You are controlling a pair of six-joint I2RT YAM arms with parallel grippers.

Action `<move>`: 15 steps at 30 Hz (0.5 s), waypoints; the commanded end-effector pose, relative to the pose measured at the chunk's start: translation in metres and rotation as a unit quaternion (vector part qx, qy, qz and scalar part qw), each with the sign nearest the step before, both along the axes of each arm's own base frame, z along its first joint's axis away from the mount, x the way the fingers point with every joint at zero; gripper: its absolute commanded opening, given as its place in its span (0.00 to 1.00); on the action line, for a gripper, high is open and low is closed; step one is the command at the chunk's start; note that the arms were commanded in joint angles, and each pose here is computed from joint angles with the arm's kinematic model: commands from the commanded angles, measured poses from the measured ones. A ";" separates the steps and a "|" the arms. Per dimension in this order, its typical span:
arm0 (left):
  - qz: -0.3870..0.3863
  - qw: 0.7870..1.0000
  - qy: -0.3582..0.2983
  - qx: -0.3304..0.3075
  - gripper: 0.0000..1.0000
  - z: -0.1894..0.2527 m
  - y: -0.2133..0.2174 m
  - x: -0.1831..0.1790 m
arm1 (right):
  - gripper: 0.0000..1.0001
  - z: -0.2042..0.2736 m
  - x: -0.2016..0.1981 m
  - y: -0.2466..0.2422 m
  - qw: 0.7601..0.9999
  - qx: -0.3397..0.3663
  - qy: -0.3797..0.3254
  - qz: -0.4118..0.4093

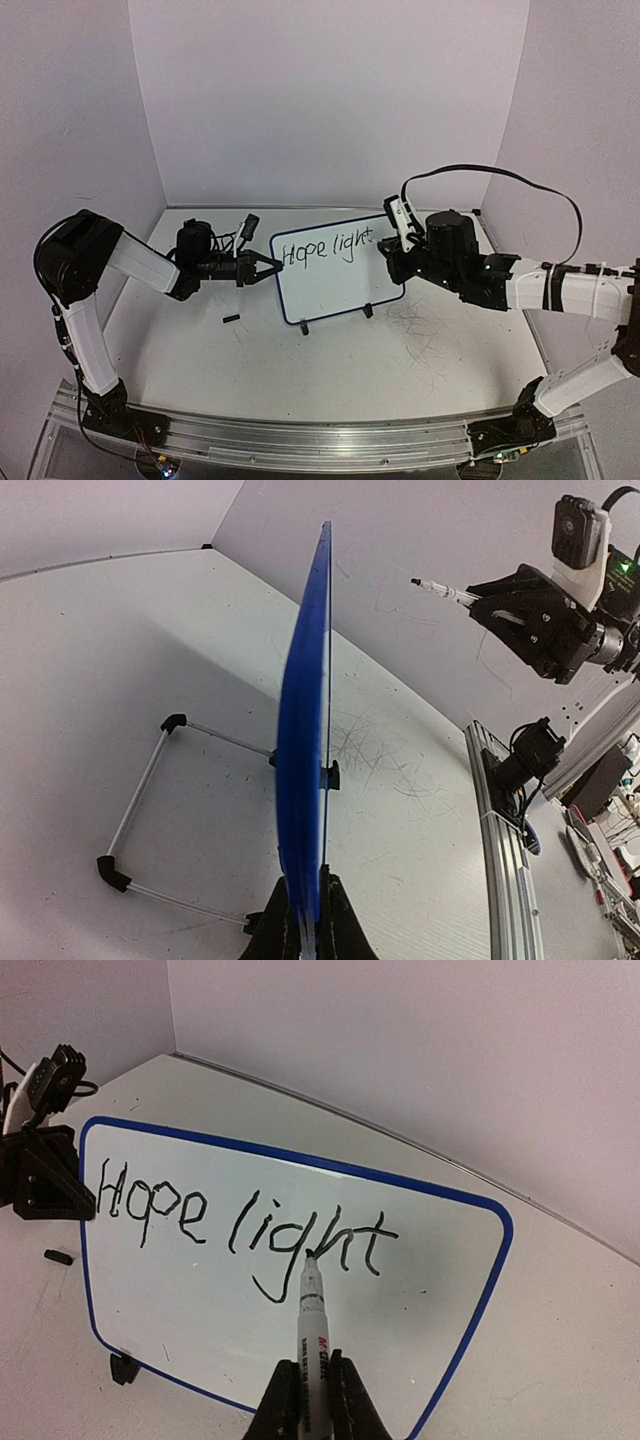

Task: Write a sentence on the whiteboard

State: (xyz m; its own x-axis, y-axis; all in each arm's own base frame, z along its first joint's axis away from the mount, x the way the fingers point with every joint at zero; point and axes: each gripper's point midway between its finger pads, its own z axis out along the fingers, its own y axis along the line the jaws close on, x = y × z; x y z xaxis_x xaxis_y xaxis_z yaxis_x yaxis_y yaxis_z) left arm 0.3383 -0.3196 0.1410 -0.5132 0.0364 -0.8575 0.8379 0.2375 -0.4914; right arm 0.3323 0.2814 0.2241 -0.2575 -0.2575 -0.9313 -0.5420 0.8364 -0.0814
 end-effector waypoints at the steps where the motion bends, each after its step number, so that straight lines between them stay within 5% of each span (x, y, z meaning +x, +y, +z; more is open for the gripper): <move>1: -0.002 0.999 0.012 0.036 0.00 -0.029 -0.003 -0.002 | 0.00 0.018 0.009 0.011 1.000 0.013 -0.015 0.008; 15: -0.003 0.999 0.003 0.034 0.00 -0.022 -0.002 -0.004 | 0.00 0.005 0.019 0.005 0.999 0.013 -0.010 -0.030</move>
